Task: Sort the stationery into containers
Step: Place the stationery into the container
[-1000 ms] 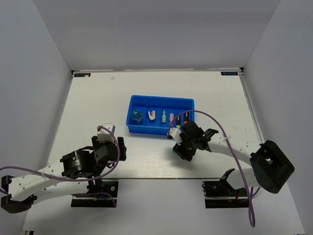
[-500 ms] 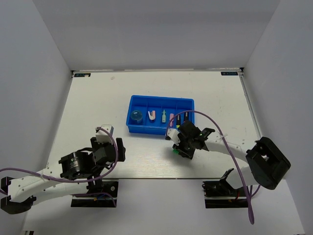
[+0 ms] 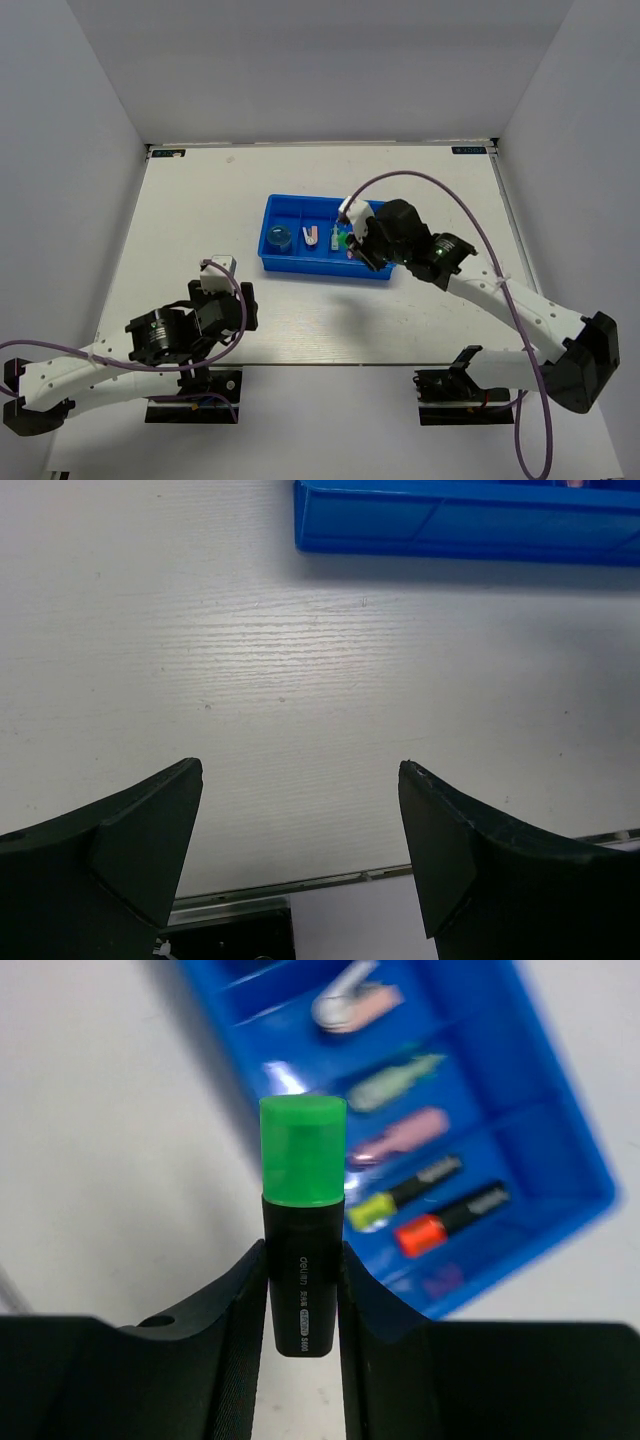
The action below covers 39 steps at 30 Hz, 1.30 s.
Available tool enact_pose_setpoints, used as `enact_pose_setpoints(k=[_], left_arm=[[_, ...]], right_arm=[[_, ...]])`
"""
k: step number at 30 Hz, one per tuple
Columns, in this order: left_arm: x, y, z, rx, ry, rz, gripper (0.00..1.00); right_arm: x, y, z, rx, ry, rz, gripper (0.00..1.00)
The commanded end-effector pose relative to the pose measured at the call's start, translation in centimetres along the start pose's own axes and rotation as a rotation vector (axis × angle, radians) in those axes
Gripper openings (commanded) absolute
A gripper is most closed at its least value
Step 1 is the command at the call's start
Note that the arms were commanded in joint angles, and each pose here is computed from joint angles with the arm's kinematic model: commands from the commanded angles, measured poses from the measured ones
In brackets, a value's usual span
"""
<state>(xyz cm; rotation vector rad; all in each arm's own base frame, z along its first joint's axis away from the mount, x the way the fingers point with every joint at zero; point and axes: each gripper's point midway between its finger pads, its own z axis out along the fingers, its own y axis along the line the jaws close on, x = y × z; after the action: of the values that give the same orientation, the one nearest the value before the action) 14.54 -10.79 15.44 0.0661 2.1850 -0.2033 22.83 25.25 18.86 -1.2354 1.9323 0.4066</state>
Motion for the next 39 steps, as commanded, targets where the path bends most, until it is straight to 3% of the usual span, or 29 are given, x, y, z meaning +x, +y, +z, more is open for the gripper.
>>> enact_pose_setpoints(k=[1, 2, 6, 19, 26, 33, 34, 36, 37, 38, 39], left_arm=[[-0.7, -0.5, -0.2, 0.014, -0.008, -0.017, 0.89], [-0.6, -0.5, -0.2, 0.013, -0.004, -0.011, 0.89], [-0.7, -0.7, -0.2, 0.014, -0.001, -0.005, 0.89], [-0.2, -0.6, -0.2, 0.021, 0.004, -0.012, 0.89], [-0.2, -1.0, 0.1, 0.027, 0.005, -0.004, 0.89], [-1.4, -1.7, 0.1, 0.026, -0.01, 0.054, 0.91], [-1.5, -1.9, 0.0, 0.033, -0.012, 0.062, 0.88], [-2.5, -2.5, -0.1, 0.039, -0.02, 0.099, 0.68], [-2.9, -2.6, -0.1, 0.036, -0.028, 0.101, 0.53], [-3.6, -2.8, -0.4, 0.035, -0.035, 0.102, 0.14], [-3.8, -2.8, -0.2, 0.024, -0.025, 0.126, 0.01]], right_arm=[[-1.3, -7.5, -0.2, 0.422, 0.001, 0.134, 0.0], [-1.9, -9.8, -1.2, 0.566, -0.015, 0.21, 0.0], [-0.2, -12.0, 0.6, 0.679, 0.093, 0.352, 0.0], [3.7, -13.5, 5.0, 0.597, 0.247, 0.556, 0.0], [4.6, -12.2, 5.7, 0.471, 0.309, 0.566, 0.67], [2.4, -11.4, 3.8, 0.385, 0.202, 0.548, 0.81], [1.2, -11.4, 2.5, 0.374, 0.144, 0.538, 0.83], [1.2, -11.8, 1.7, 0.405, 0.107, 0.491, 0.9], [0.6, -11.8, 0.3, 0.425, 0.029, 0.471, 0.9], [0.4, -11.9, -0.2, 0.436, 0.011, 0.44, 0.9], [0.4, -12.4, -1.0, 0.474, -0.005, 0.429, 0.9]])
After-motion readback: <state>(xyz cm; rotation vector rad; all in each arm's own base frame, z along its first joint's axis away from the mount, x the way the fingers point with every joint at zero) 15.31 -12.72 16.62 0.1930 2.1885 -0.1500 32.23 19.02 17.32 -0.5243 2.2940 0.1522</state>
